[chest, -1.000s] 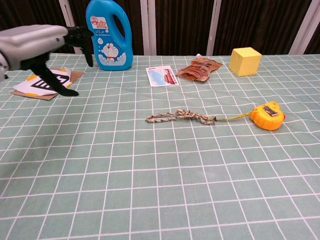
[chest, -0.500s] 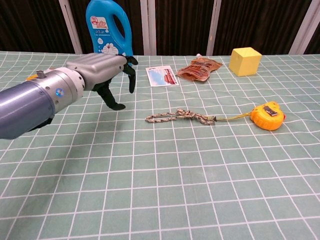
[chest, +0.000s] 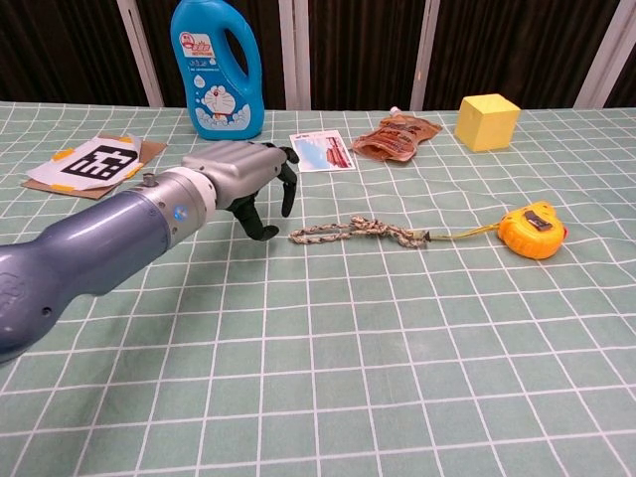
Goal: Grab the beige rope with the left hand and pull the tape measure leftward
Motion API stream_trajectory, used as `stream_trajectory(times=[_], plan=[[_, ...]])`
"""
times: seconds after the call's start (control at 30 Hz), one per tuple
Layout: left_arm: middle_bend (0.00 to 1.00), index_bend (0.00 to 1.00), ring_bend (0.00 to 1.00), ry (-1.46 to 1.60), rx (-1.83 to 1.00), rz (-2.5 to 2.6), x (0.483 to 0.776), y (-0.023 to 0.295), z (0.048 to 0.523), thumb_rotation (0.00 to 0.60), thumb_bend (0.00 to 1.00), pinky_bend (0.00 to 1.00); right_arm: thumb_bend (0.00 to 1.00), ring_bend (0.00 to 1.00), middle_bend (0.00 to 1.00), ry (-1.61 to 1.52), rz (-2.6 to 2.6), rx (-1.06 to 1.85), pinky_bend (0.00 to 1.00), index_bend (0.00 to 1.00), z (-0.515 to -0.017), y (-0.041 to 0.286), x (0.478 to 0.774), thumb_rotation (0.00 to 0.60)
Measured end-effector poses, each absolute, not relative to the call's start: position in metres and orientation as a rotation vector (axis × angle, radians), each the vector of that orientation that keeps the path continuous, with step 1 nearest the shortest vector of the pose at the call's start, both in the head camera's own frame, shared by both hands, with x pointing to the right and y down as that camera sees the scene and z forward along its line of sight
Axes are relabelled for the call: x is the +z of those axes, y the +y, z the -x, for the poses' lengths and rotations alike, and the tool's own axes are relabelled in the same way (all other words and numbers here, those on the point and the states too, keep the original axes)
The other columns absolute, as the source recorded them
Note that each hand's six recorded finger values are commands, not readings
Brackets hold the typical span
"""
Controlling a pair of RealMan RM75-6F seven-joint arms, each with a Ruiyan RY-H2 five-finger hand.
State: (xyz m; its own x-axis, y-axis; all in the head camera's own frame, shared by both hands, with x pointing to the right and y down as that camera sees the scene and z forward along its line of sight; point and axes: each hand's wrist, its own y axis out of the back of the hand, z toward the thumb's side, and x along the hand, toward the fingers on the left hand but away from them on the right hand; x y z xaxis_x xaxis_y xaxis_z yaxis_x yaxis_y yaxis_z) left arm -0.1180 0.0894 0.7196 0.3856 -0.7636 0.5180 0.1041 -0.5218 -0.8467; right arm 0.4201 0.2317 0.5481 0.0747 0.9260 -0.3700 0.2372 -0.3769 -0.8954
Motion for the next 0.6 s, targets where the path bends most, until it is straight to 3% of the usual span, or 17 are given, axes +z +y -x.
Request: stream_trajectory(times=[0.6], plan=[[0.05, 0.52, 0.0, 0.535, -1.253, 1.777, 0.738, 0.096, 0.093, 0.6, 0.46, 0.0, 0.22, 0.0, 0.0, -1.173, 1.711, 1.345, 0.0, 0.0, -0.422, 0.232, 0.548, 0.6]])
